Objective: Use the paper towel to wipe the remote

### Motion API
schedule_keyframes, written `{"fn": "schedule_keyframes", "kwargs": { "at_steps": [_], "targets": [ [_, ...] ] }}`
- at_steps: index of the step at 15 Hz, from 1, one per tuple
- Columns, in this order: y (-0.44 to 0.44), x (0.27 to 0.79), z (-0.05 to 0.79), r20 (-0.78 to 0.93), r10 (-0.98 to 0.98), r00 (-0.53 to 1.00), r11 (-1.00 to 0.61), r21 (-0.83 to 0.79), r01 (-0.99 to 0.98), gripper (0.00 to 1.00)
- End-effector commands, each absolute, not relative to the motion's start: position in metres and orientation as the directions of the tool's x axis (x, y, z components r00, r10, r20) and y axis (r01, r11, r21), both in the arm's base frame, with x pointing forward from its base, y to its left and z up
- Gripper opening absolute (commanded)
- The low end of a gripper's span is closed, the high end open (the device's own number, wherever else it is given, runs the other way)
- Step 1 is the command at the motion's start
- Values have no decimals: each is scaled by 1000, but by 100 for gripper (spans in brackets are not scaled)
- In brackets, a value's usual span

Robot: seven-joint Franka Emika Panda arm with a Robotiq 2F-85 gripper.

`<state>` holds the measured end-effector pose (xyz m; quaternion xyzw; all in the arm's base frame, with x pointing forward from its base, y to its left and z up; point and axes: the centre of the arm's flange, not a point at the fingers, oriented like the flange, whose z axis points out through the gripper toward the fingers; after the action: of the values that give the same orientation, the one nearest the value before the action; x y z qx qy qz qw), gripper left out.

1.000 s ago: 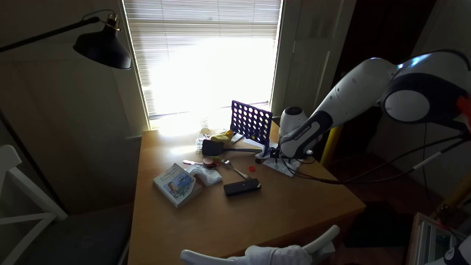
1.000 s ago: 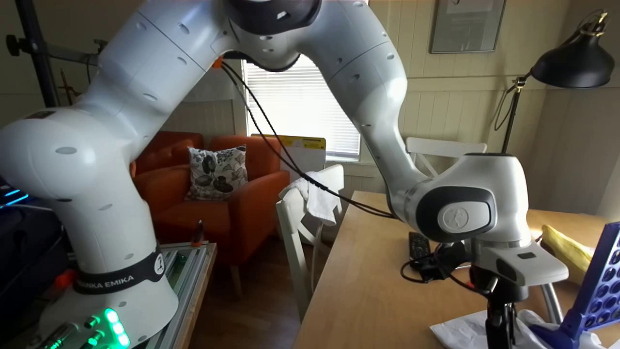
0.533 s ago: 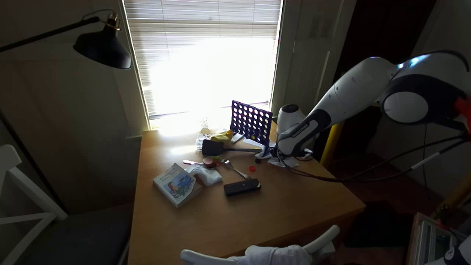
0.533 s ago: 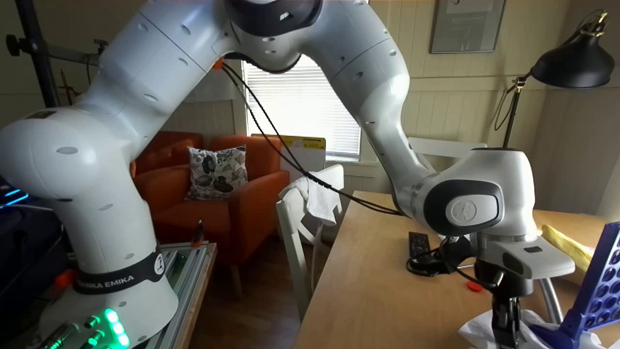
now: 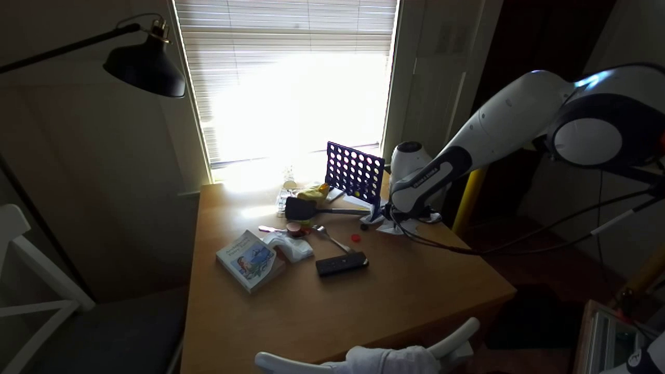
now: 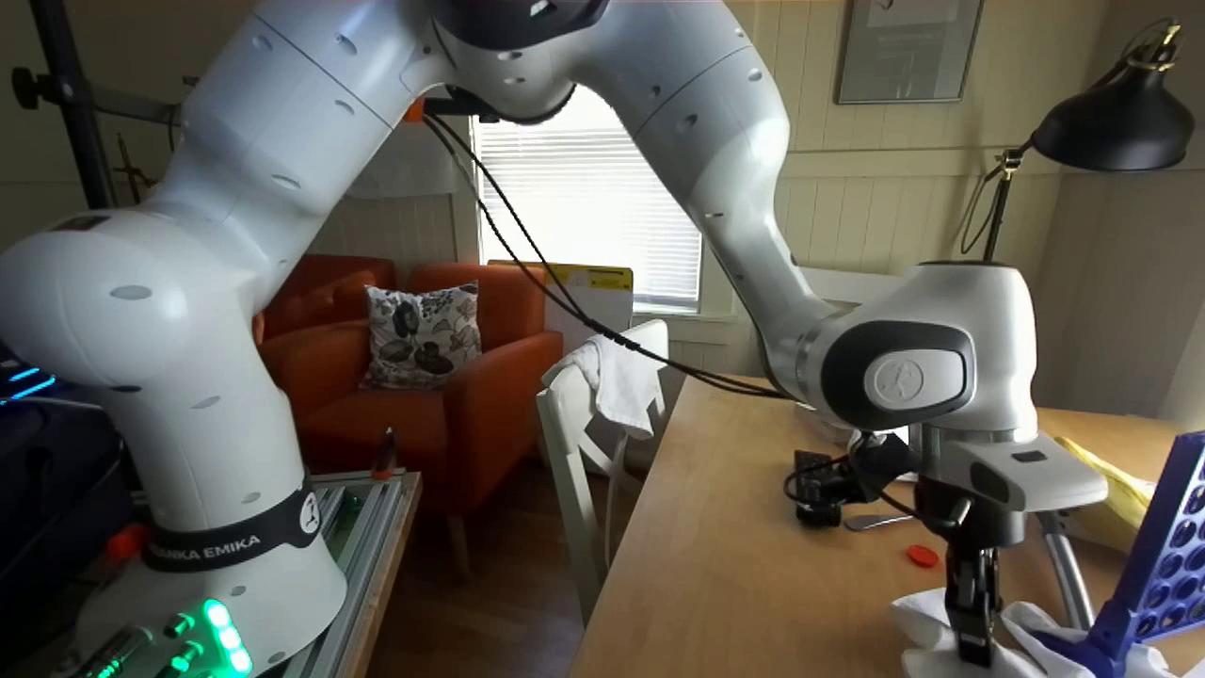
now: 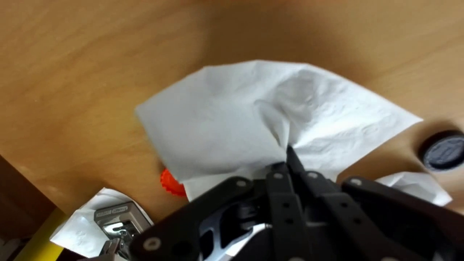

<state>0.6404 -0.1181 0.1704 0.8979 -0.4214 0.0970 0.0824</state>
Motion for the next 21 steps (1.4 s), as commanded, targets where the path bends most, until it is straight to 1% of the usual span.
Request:
{"fn": "schedule_keyframes", "kwargs": {
  "at_steps": [1,3,7,11,12,14,18,19,21],
  "targets": [
    [-107,623,211,208,-723,659,-672,11,-741,1],
    [-97,618,226,184,-665,724,-738,-15,-674,1],
    [-63,607,245,171,-488,856,-872,-43,-488,1],
    [-22,592,252,176,-300,937,-954,-49,-296,1],
    [-30,613,244,182,-372,910,-928,-38,-372,4],
    [-17,607,246,176,-327,928,-945,-41,-325,4],
    [-18,603,246,172,-312,934,-950,-38,-310,4],
    [-15,602,248,166,-300,939,-954,-39,-298,1],
    [11,603,257,197,-240,951,-971,-43,-236,1]
  ]
}}
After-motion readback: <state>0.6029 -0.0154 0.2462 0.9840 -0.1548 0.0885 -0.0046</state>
